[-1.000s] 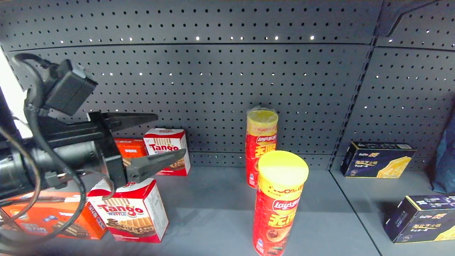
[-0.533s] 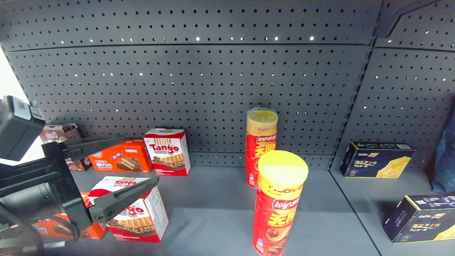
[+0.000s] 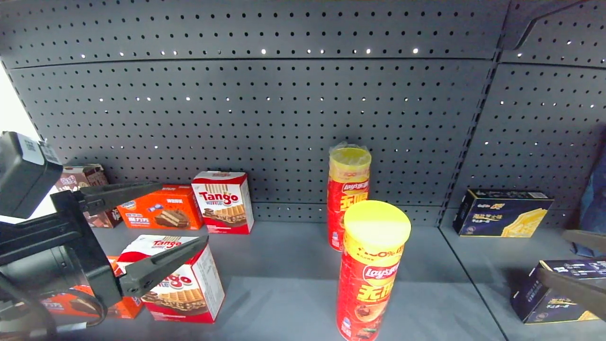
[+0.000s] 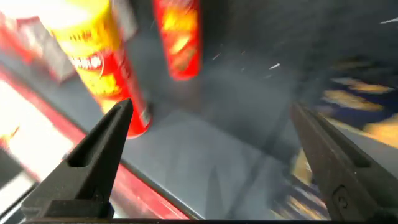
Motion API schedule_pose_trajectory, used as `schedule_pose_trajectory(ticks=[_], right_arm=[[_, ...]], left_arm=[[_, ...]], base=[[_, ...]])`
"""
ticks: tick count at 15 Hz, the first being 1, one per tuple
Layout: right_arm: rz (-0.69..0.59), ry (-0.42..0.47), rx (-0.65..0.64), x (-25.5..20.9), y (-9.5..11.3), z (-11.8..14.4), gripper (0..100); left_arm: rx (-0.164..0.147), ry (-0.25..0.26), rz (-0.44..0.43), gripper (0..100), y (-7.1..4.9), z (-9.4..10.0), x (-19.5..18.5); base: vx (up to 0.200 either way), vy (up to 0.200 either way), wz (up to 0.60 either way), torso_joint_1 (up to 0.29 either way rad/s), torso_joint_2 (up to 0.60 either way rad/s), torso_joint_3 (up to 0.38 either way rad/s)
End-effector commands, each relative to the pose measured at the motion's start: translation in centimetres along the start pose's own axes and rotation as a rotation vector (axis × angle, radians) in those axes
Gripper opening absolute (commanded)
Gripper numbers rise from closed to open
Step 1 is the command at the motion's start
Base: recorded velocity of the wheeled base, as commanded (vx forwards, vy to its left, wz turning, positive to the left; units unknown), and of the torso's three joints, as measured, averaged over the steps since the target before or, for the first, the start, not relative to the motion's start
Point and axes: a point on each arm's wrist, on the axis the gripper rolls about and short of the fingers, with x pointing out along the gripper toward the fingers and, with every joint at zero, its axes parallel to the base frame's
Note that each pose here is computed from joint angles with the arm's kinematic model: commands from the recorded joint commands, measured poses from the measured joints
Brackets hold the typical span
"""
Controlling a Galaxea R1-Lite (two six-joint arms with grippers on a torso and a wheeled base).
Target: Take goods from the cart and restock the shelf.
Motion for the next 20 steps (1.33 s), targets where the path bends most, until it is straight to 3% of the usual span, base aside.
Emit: schedule_pose_trajectory(ticks=[1,9,20], right_arm=[[0.077,0.187,0.001,5.3,0.2,-1.1,100],[0.149,0.373,-0.058,10.0,1.8,-3.1,100],[0.109,0.440,-0.059,14.0,1.7,-3.3,100]], left_arm=[[-0.005,0.014,-0.004,100,0.0,-0.3,0.3],[-0.015,0.041,-0.021,100,-0.2,-1.1,0.5],[-0.011,0.031,-0.013,100,-0.1,-0.8,0.5]], base=[[0.000,0.000,0.00,0.000,0.00,0.000],[0.000,0.000,0.00,0.000,0.00,0.000],[0.000,0.000,0.00,0.000,0.00,0.000]])
